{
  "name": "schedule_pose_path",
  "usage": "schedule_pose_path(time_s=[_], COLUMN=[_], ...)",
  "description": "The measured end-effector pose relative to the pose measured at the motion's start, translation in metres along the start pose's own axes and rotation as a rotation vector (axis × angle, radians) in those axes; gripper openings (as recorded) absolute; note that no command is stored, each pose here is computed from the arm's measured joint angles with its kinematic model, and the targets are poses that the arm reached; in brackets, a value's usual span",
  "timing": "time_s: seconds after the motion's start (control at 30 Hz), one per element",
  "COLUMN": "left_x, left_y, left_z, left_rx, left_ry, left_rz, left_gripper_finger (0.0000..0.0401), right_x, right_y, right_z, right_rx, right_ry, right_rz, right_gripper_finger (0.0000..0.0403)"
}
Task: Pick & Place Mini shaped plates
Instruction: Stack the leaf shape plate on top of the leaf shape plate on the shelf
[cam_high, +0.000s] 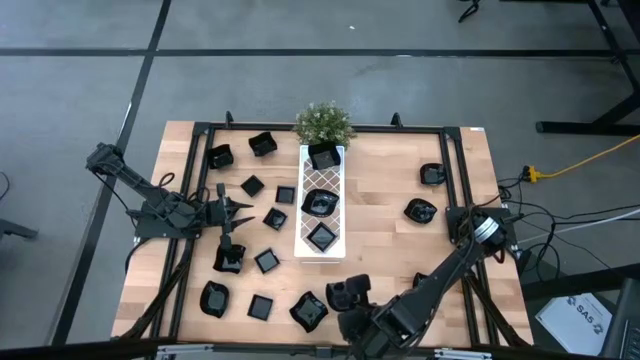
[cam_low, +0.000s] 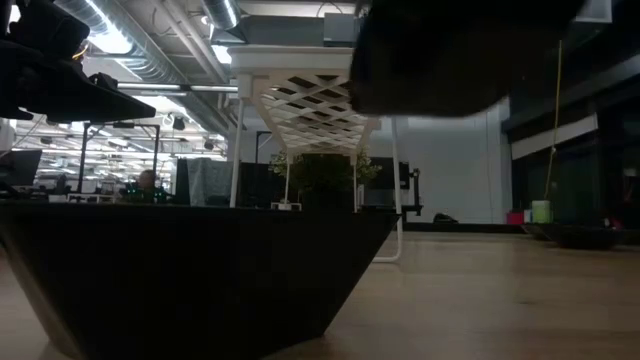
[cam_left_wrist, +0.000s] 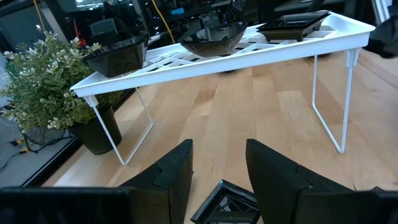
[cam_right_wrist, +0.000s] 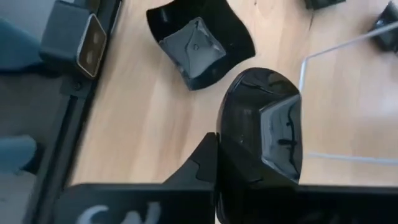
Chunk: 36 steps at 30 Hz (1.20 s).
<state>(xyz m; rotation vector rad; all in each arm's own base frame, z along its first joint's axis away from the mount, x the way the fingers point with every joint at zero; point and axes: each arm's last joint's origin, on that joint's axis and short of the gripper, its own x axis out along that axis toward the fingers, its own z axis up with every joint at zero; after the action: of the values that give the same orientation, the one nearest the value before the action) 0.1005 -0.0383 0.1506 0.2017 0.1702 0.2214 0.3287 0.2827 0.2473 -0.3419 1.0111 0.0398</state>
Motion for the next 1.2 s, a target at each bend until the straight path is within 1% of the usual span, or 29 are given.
schedule_pose_path(time_s=[0.13,0.23,0.33,0.43,0.6,0.73,0.83,0.97,1.03,1.2], left_x=[0.0,0.0,0.0,0.0,0.0,0.0,0.0,0.0,0.0,0.0], left_y=[0.0,0.0,0.0,0.0,0.0,0.0,0.0,0.0,0.0,0.0], left_z=[0.0,0.0,0.0,0.0,0.0,0.0,0.0,0.0,0.0,0.0], left_rx=[0.0,0.0,0.0,0.0,0.0,0.0,0.0,0.0,0.0,0.0], left_ry=[0.0,0.0,0.0,0.0,0.0,0.0,0.0,0.0,0.0,0.0], left_rz=[0.0,0.0,0.0,0.0,0.0,0.0,0.0,0.0,0.0,0.0], left_gripper_finger=[0.0143,0.0143,0.0143,0.0143,0.0143,0.0143,0.0143,0.0143,0.0143,0.0143], right_x=[0.003,0.004,-0.003,-0.011,-0.019,-0.022,-0.028,-0.053,-0.064,-0.085], right_y=[-0.017,-0.029,-0.036,-0.042,-0.054,-0.059,-0.066,-0.081,-0.089,-0.12], right_z=[0.008,0.016,0.027,0.036,0.044,0.041,0.039,0.036,0.033,0.026], right_rx=[-0.097,-0.176,-0.26,-0.316,-0.394,-0.44,-0.467,-0.498,-0.511,-0.487], right_ry=[0.022,0.028,-0.005,-0.049,-0.071,-0.018,-0.006,-0.027,-0.015,0.032], right_rz=[0.004,0.064,0.14,0.137,0.059,0.023,-0.041,-0.124,-0.158,-0.239], right_gripper_finger=[0.0008,0.0006,0.0004,0.0006,0.0005,0.0005,0.0006,0.0004,0.0003,0.0005])
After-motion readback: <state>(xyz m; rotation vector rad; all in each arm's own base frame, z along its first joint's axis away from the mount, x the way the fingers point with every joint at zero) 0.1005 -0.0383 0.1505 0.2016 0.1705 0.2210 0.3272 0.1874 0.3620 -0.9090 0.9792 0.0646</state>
